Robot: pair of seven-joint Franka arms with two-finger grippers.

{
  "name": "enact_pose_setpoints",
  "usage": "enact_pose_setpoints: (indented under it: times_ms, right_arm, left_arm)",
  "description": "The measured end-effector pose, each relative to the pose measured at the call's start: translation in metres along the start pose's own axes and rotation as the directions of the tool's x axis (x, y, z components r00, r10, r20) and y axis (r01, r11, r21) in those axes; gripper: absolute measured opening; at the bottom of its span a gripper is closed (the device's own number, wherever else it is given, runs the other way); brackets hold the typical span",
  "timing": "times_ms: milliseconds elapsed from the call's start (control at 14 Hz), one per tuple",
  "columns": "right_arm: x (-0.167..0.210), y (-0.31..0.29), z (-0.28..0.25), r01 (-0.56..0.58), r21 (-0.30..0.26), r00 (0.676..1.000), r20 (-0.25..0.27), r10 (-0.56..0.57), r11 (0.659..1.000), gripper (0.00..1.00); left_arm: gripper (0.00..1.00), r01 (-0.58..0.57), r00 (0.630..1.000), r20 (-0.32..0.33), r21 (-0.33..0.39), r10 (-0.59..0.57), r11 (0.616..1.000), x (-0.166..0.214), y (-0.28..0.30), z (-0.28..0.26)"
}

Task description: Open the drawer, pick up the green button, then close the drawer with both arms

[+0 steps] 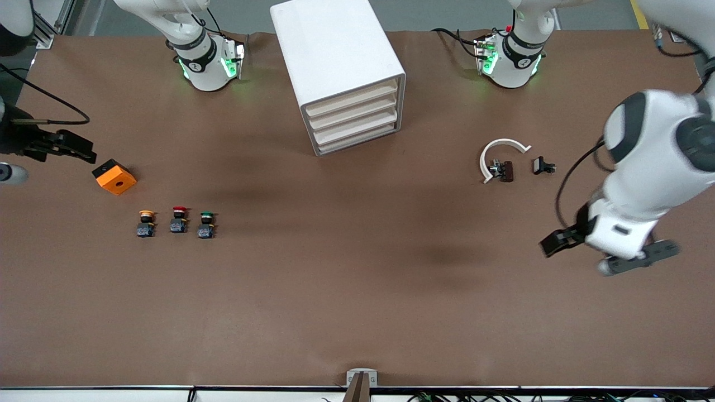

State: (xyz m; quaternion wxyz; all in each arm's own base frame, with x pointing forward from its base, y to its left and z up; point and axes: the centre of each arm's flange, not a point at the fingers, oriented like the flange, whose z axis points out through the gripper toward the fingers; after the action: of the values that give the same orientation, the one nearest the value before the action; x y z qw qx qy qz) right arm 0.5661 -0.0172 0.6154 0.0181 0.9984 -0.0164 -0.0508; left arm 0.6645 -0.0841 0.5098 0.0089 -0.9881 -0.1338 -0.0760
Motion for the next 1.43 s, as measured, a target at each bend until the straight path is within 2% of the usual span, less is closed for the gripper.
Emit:
enact_pose_setpoints:
  times_ms: [143,286,500,714,1071,1429]
  right_arm:
    - [-0.003,0.006,-0.008,0.011,0.003,1.0,0.003,-0.011,1.0,1.0]
    - [-0.003,0.006,-0.01,0.016,0.003,1.0,0.002,-0.016,1.0,1.0]
    - [-0.002,0.005,-0.016,0.02,0.003,1.0,-0.012,-0.02,1.0,1.0]
    - [-0.002,0.001,-0.019,0.028,0.004,0.999,-0.019,-0.028,1.0,1.0]
    - [-0.001,-0.001,-0.018,0.032,0.004,0.999,-0.017,-0.032,0.999,1.0]
    - [0.0,-0.003,-0.017,0.035,0.004,0.999,-0.015,-0.035,0.999,1.0]
  left_arm:
    - [1.0,-0.028,1.0,0.012,0.028,0.027,0.999,-0.006,-0.03,-0.039]
    - [1.0,-0.049,0.997,0.061,0.038,0.046,0.998,-0.022,-0.047,-0.071]
    - [1.0,-0.093,0.986,0.137,-0.021,0.095,0.995,-0.042,-0.075,-0.106]
    - [1.0,-0.126,0.976,0.174,-0.021,0.128,0.992,-0.07,-0.092,-0.136]
    - [1.0,-0.178,0.972,0.154,-0.012,0.178,0.984,-0.126,-0.077,-0.152]
    - [1.0,-0.17,0.972,0.163,-0.016,0.17,0.985,-0.135,-0.09,-0.144]
